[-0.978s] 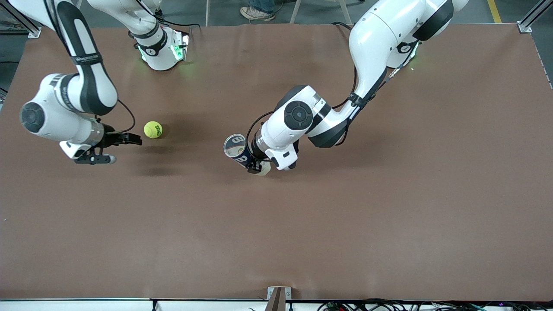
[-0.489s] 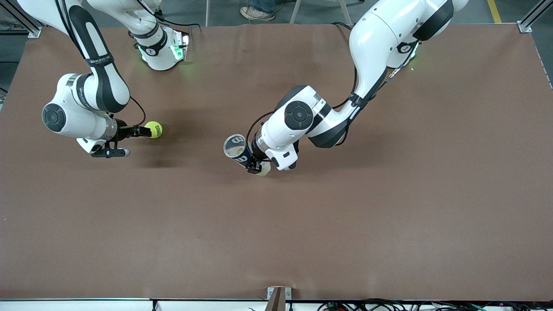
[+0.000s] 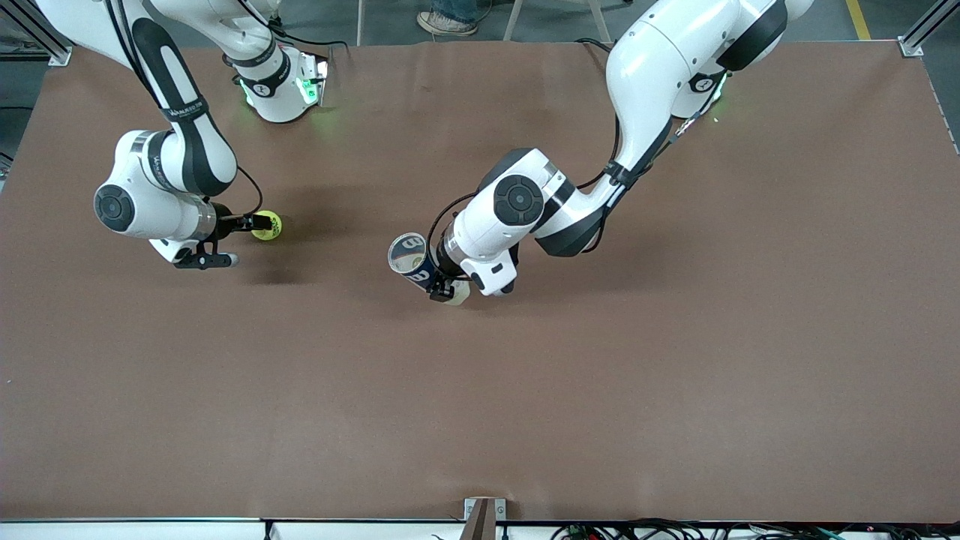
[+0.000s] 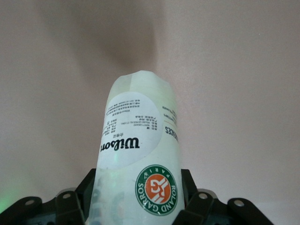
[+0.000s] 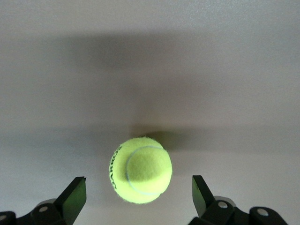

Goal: Insert tennis ball vertically with right arm
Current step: 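Lower the right gripper and grasp the second tennis ball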

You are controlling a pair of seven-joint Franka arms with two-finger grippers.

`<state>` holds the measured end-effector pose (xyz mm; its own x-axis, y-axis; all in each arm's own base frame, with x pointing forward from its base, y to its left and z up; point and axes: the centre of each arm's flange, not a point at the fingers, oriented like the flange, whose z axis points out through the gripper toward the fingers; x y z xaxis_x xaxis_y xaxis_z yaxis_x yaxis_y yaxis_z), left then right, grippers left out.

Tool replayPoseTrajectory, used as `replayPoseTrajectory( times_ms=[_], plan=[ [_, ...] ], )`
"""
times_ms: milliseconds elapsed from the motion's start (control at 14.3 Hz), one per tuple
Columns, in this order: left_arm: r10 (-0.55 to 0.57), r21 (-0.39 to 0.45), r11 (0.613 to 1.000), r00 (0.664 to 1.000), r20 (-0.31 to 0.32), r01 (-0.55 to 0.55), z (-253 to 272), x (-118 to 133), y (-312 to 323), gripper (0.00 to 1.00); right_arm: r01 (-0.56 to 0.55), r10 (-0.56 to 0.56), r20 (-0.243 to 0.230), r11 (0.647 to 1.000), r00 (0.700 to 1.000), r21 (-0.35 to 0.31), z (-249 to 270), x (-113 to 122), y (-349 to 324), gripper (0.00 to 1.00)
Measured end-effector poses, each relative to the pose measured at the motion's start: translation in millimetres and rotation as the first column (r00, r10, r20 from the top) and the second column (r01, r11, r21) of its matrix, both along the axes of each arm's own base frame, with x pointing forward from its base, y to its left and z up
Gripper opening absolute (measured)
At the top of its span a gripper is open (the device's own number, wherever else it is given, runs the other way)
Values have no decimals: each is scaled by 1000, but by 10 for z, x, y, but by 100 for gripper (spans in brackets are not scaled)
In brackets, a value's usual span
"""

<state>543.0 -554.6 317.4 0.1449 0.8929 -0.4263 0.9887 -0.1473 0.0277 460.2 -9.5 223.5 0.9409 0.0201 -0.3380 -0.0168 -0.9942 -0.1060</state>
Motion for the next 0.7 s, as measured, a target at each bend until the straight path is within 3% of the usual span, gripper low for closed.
replayPoseTrajectory(
  times_ms=[699],
  plan=[
    [-1,1,1000,1000,-1,1,-1,-4,-3,74,-6,6,-19,1000,1000,-18,-398,-48,25,100]
  ],
)
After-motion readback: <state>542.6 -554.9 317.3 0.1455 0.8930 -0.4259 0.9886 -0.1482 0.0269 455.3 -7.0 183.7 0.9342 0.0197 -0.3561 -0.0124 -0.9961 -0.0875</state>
